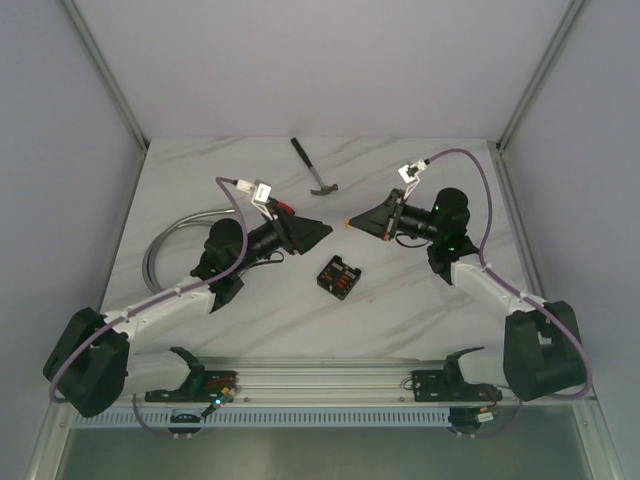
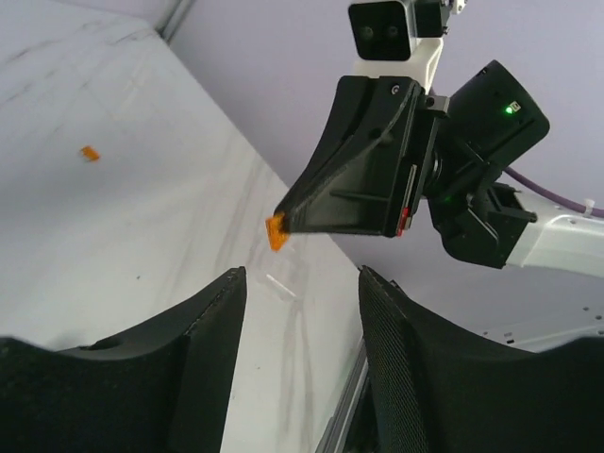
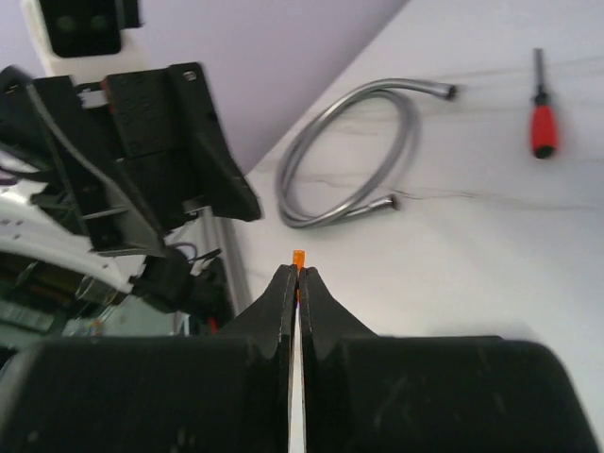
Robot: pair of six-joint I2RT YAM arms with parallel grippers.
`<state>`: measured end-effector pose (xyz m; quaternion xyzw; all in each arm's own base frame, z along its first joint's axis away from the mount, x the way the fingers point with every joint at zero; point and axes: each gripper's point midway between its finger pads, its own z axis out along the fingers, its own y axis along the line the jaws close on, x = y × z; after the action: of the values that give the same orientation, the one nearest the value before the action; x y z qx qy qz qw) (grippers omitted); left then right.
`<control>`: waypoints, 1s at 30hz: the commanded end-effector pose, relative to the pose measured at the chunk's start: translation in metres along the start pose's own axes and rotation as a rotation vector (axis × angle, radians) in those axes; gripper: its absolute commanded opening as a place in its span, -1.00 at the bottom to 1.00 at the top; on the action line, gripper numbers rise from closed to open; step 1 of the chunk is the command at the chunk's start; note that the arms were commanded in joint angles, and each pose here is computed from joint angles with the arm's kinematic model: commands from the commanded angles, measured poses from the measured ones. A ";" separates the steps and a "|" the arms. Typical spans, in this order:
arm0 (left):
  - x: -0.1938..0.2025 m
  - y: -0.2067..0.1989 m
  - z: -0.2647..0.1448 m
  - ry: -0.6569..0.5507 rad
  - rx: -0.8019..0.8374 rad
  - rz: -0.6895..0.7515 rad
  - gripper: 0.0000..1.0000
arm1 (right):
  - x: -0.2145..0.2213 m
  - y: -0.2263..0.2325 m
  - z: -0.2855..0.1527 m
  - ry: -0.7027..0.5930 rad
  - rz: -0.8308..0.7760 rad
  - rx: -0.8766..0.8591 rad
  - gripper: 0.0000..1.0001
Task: Snap on the fuse box
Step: Pick up the fuse from the center of the board.
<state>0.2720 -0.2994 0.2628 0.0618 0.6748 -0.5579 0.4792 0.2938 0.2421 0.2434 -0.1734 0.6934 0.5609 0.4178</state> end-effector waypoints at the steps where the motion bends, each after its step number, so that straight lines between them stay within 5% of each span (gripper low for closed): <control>1: -0.013 -0.037 0.012 -0.042 0.165 0.091 0.17 | -0.006 0.048 0.000 -0.001 -0.077 -0.181 -1.00; 21: 0.009 -0.074 0.020 0.021 0.324 0.145 -0.48 | 0.003 0.074 -0.004 0.036 -0.110 -0.277 -1.00; 27: 0.010 -0.079 0.013 0.013 0.342 0.143 -0.52 | 0.006 0.071 -0.003 0.043 -0.103 -0.275 -1.00; 30: 0.010 -0.081 0.011 0.008 0.343 0.142 -0.75 | 0.006 0.070 -0.003 0.045 -0.099 -0.272 -0.99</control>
<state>0.2459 -0.3404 0.2833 0.1555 0.6185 -0.6026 0.4798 0.2450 0.2609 0.2842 -0.2634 0.6168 0.6219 0.4042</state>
